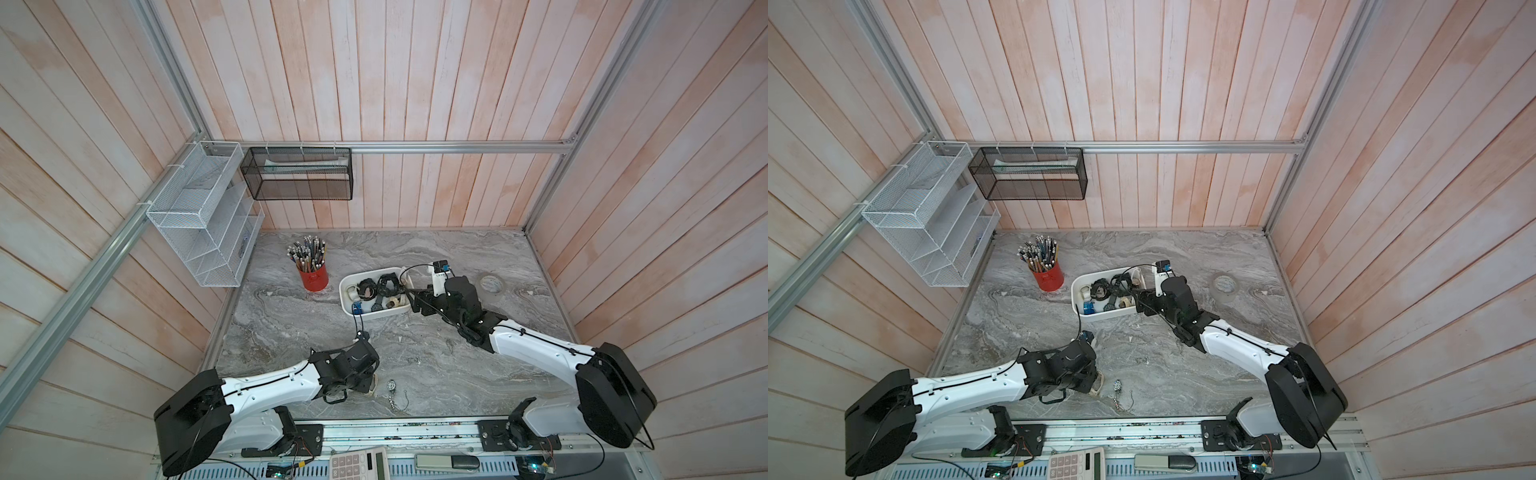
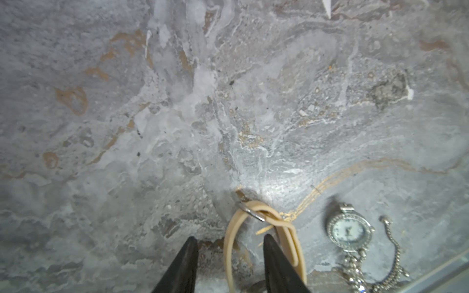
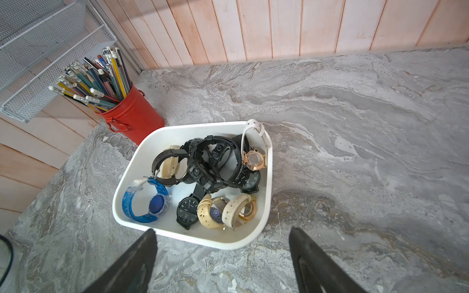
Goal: Put the watch into the storage box
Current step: Pick up the watch at the center of the board, then place the watch in the storage box.
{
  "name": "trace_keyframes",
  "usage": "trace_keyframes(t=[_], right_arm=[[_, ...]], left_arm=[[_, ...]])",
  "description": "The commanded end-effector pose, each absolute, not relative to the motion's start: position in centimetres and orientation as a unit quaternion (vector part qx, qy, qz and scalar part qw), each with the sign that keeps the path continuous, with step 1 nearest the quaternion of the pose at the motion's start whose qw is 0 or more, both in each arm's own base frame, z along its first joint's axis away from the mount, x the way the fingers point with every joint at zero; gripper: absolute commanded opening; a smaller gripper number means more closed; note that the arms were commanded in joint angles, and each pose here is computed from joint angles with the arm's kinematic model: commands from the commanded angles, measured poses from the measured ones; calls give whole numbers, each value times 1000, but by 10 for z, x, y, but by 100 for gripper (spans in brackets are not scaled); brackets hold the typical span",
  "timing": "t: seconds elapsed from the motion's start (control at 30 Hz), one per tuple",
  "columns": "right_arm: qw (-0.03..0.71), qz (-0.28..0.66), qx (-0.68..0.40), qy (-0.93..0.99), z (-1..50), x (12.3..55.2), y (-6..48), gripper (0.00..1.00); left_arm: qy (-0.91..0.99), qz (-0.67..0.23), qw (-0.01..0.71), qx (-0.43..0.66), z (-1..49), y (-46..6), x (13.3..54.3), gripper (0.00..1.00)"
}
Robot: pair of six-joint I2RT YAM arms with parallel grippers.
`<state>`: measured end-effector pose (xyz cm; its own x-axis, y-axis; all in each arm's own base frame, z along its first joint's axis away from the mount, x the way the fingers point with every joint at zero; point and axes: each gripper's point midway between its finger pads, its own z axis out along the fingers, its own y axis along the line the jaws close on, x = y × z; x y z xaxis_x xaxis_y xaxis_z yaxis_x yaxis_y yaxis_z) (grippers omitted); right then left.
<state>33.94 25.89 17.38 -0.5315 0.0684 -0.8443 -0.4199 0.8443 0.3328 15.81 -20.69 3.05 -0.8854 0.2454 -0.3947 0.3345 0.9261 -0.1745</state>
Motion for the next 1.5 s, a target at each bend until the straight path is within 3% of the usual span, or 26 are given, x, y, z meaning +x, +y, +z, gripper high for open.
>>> trace_keyframes(t=[0.0,0.1,0.37,0.7,1.07,1.47], right_arm=[[480,250,-94,835,178,341,252,84],[480,251,-95,835,177,341,252,84],[482,245,-96,836,177,342,251,84],[486,240,-92,835,176,341,248,84],[489,239,-87,834,178,340,244,84],[485,234,-79,839,172,335,237,84]], left_arm=[[962,-111,197,152,33,-208,163,35],[963,-108,197,150,31,-208,165,23],[963,-97,201,150,30,-212,171,0],[939,-133,291,127,89,-217,200,0],[886,-162,419,117,182,-214,281,0],[870,-134,456,128,183,-235,365,0]])
